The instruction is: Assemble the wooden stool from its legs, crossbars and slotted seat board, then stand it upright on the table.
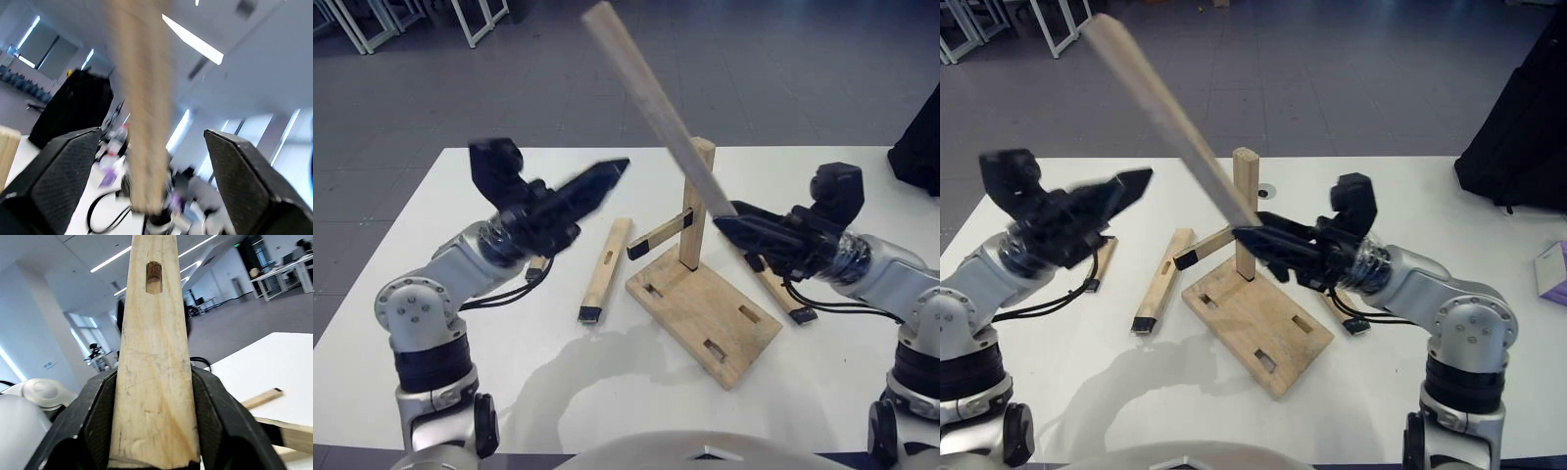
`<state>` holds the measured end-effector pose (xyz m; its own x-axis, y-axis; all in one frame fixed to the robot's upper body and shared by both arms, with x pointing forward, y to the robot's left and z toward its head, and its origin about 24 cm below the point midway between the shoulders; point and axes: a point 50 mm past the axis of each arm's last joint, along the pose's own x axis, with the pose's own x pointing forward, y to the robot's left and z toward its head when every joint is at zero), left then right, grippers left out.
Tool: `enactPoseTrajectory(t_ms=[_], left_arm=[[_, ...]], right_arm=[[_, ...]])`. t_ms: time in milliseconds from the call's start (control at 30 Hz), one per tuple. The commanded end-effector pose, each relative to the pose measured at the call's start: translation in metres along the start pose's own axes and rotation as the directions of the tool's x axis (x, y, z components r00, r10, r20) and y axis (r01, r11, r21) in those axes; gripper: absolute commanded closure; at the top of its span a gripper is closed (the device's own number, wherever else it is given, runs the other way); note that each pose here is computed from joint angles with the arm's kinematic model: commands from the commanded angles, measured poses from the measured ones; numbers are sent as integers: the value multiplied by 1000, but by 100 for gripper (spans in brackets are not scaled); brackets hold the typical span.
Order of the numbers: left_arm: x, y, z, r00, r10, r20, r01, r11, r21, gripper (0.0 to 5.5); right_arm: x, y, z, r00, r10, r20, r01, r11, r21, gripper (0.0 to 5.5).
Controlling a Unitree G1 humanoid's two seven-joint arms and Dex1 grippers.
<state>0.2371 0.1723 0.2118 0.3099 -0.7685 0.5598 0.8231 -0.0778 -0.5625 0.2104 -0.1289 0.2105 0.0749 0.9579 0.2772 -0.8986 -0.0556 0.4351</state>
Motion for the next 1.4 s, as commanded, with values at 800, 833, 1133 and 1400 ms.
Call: enactPoseTrajectory(t_ms=[800, 833, 1133, 1400], left_arm=[[6, -15, -29, 955, -23, -297, 15, 1000, -28, 309], [6, -15, -30, 952, -25, -306, 18, 1000, -25, 312], [-20, -5, -11, 950, 201, -237, -167, 973, 157, 348], [-70, -20, -18, 855, 489, -174, -406, 839, 364, 348]], right_arm=[[7, -18, -5, 974, -98, -203, 82, 993, -86, 347], [5, -18, -4, 972, -103, -212, 85, 992, -92, 347], [-37, -10, 26, 952, -250, -179, 221, 961, -167, 213], [-79, -7, -57, 760, -496, -421, 465, 867, -182, 149]])
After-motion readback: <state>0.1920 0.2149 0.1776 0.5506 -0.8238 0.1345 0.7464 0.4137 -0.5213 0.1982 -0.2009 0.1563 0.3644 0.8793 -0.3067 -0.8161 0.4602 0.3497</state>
